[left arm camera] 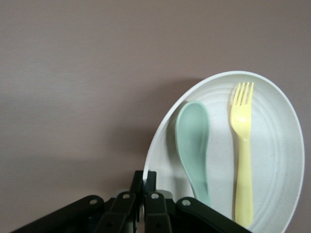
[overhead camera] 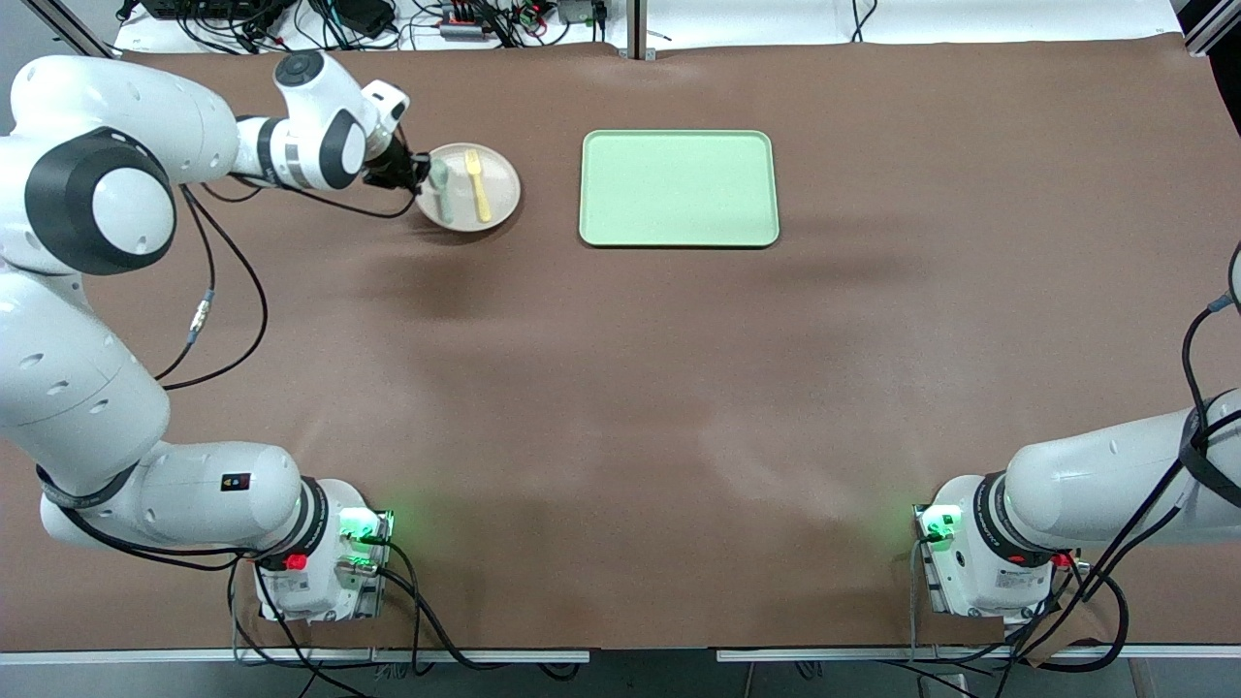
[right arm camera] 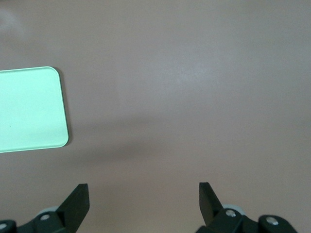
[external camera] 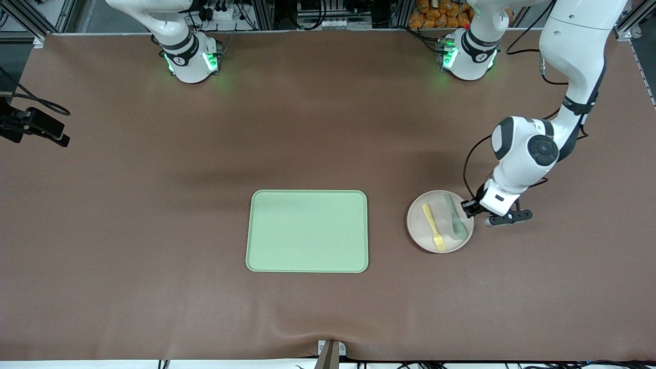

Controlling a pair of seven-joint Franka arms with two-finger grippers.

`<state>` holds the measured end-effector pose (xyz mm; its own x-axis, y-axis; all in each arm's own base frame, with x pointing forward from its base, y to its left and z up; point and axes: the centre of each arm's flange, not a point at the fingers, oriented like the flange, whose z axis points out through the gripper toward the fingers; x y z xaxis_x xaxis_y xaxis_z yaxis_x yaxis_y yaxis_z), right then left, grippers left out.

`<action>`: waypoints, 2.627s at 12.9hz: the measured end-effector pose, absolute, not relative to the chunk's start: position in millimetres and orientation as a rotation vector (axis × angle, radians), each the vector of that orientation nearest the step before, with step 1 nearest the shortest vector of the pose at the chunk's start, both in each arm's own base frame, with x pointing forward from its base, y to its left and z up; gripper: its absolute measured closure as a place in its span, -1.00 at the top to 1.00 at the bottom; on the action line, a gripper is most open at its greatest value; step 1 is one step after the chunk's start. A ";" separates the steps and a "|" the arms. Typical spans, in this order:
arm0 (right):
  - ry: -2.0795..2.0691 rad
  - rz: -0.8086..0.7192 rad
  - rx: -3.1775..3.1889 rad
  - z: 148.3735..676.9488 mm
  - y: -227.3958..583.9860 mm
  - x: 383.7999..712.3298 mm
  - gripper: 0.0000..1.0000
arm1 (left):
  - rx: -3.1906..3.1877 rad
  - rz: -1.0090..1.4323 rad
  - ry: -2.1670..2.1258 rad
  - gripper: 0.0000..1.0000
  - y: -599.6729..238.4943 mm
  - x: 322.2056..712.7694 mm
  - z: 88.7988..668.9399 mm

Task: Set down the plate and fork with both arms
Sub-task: 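Carry the plate onto the green tray with the left gripper, then release the plate and raise the left gripper while the right gripper reaches in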

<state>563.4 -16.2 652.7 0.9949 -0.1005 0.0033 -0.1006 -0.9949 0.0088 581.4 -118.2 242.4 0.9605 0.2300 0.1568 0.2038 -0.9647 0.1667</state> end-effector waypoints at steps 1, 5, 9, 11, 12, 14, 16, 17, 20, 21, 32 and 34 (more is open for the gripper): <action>-0.157 0.004 3.129 652.7 -16.1 563.4 1.00 | 2.928 0.285 0.365 -0.91 -139.3 584.1 256.2; -0.157 0.004 3.129 652.6 -15.8 563.5 1.00 | 2.801 0.319 0.419 -0.91 -232.9 585.5 299.2; -0.152 0.002 3.129 652.0 -14.2 563.8 1.00 | 2.758 0.254 0.282 -0.91 -331.2 581.4 281.6; -0.150 -0.002 3.129 650.5 -13.5 564.6 1.00 | 2.753 0.221 0.247 -0.91 -355.5 591.7 266.4; -0.149 -0.003 3.129 650.0 -13.0 565.0 1.00 | 2.762 0.221 0.221 -0.91 -359.7 597.8 259.2; -0.144 -0.004 3.129 649.6 -11.3 565.2 1.00 | 2.786 0.227 0.180 -0.91 -360.6 606.3 243.0; -0.142 -0.005 3.129 649.4 -10.6 565.3 1.00 | 2.790 0.212 0.170 -0.91 -362.5 609.2 228.9; -0.142 -0.005 3.129 649.4 -10.5 565.3 1.00 | 2.791 0.202 0.162 -0.91 -365.8 607.9 223.9; -0.138 -0.009 3.130 647.8 -9.0 566.2 1.00 | 2.801 0.158 0.142 -0.91 -377.2 598.5 204.8; -0.129 -0.012 3.130 646.3 -6.1 567.1 1.00 | 2.802 0.150 0.133 -0.91 -381.6 595.5 201.5; 0.033 -0.134 3.211 574.8 70.1 605.7 1.00 | 2.879 0.174 0.164 0.97 -353.4 638.7 310.9; 0.110 -0.107 3.210 554.9 103.4 616.8 1.00 | 2.962 0.152 0.206 1.00 -313.9 641.0 384.3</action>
